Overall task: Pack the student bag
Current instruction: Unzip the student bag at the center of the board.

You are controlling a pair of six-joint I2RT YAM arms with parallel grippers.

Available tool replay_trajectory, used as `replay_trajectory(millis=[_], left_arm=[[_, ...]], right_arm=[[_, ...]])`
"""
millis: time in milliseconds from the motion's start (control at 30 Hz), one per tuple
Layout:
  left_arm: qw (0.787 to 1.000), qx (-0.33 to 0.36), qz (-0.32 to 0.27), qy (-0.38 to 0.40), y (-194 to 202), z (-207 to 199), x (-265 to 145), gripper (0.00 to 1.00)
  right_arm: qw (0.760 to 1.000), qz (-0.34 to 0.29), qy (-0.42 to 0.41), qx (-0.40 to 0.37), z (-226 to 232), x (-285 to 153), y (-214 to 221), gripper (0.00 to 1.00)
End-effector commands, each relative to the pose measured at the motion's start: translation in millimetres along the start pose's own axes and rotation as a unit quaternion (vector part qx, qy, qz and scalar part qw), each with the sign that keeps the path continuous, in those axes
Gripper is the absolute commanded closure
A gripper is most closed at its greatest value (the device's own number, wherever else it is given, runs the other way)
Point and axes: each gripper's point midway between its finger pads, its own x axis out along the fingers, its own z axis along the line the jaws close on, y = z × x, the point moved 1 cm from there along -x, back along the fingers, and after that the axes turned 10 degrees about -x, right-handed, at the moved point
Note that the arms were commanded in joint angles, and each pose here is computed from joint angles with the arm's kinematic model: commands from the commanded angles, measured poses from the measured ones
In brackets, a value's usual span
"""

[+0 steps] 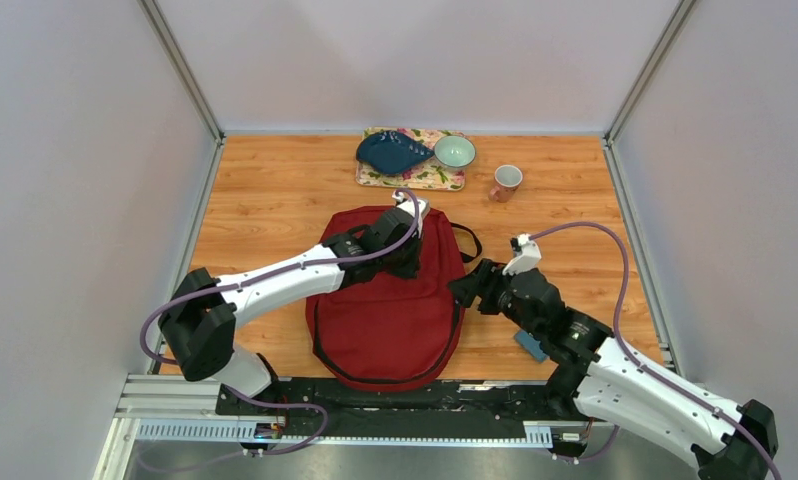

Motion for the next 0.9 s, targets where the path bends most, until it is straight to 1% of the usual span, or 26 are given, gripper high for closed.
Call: replay_trajectory(millis=[0, 33, 67, 100, 233, 367, 500, 600, 733, 833, 867], left_arm=[[0.999, -0.009, -0.044, 0.009, -20, -4, -13, 1.0], [0.999, -0.008, -0.046, 0.011, -20, -5, -13, 1.0], [0.999, -0.01, -0.048, 0.012, -21, -5, -14, 1.0], [0.999, -0.01, -0.05, 0.014, -21, -6, -14, 1.0], [0.998, -0.011, -0.055, 0.017, -24, -7, -17, 1.0], [0.998, -0.011, -0.056, 0.018, -24, -8, -17, 1.0], [0.998, -0.011, -0.054, 0.02, -22, -8, -17, 1.0], [0.998, -0.013, -0.053, 0.019, -22, -7, -16, 1.0], [0.998, -0.014, -0.053, 0.02, -22, -8, -16, 1.0], [0.998, -0.015, -0.055, 0.021, -23, -8, -16, 1.0], [0.998, -0.015, -0.055, 0.021, -23, -8, -17, 1.0]], right_arm=[[0.999, -0.043, -0.03, 0.003, 20, -9, -32, 0.35], [0.999, -0.036, -0.041, 0.003, 24, -8, -30, 0.38], [0.999, -0.03, -0.045, 0.003, 27, -4, -28, 0.46], [0.999, -0.025, -0.048, 0.004, 30, -2, -28, 0.48], [0.997, 0.015, -0.073, 0.003, 43, 13, -15, 0.53], [0.996, 0.02, -0.086, 0.011, 52, 26, -15, 0.6], [0.996, 0.022, -0.086, 0.013, 52, 35, -17, 0.61], [0.994, 0.044, -0.095, 0.014, 54, 38, -10, 0.61], [0.993, 0.041, -0.105, 0.017, 58, 41, -11, 0.61], [0.993, 0.048, -0.102, 0.019, 56, 43, -7, 0.64], [0.993, 0.051, -0.102, 0.018, 55, 43, -6, 0.67]])
